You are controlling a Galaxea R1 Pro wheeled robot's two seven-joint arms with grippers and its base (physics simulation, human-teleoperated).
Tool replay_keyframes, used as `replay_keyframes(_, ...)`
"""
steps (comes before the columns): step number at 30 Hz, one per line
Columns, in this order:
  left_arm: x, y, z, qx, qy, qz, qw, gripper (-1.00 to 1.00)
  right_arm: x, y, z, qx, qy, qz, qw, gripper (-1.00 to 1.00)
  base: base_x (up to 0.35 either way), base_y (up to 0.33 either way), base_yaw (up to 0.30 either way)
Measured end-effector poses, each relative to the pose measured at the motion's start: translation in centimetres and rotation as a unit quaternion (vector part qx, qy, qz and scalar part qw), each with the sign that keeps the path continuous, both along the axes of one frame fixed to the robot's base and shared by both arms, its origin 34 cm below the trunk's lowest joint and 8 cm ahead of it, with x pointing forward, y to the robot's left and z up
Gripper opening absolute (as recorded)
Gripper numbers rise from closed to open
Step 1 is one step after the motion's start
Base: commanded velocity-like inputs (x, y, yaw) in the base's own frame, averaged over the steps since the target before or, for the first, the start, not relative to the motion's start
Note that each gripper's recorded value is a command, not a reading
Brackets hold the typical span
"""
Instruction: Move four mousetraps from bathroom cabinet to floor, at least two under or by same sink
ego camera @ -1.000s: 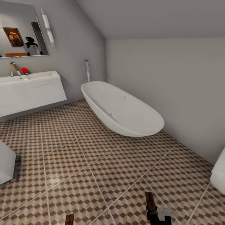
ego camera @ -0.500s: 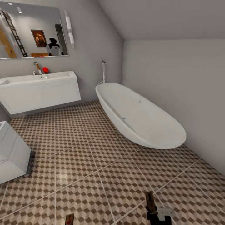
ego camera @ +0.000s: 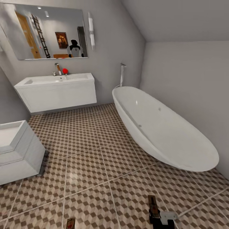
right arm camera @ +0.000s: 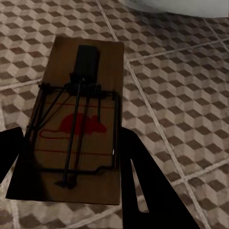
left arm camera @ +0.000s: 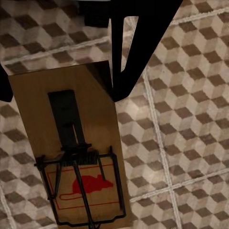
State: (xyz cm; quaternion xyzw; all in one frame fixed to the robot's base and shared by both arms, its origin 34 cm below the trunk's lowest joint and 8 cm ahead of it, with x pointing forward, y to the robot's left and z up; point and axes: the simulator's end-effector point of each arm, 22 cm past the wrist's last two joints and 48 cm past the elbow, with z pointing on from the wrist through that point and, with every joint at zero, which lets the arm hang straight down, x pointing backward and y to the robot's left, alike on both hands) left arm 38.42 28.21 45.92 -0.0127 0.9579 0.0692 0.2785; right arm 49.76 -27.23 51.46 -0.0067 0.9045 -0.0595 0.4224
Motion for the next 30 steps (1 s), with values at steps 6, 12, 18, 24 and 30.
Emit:
replay_keyframes(6, 0.09, 0.0, 0.06, 0.0, -0.001, 0.0, 1.0, -1.0, 0.07, -0.03, 0.08, 0.0, -0.001, -0.001, 1.0, -1.0, 0.263, 0.0, 0.284)
replay_keyframes(12, 0.17, 0.0, 0.12, 0.0, -0.002, 0.0, 1.0, -1.0, 0.14, -0.02, 0.17, 0.0, -0.002, 0.0, 1.0, -1.0, 0.263, 0.0, 0.284)
replay_keyframes(18, 0.23, -0.01, 0.15, 0.0, -0.003, 0.0, 1.0, -1.0, 0.19, -0.08, 0.23, -0.001, -0.003, 0.0, 1.0, -1.0, 0.263, 0.0, 0.199)
replay_keyframes(24, 0.24, -0.01, 0.16, 0.0, -0.003, 0.0, 1.0, -1.0, 0.19, -0.12, 0.24, -0.001, -0.003, 0.0, 1.0, -1.0, 0.263, 0.0, 0.022)
replay_keyframes(30, 0.24, -0.01, 0.16, 0.0, -0.003, 0.0, 1.0, -1.0, 0.19, -0.12, 0.23, -0.001, -0.003, 0.0, 1.0, -1.0, 0.263, 0.0, 0.002)
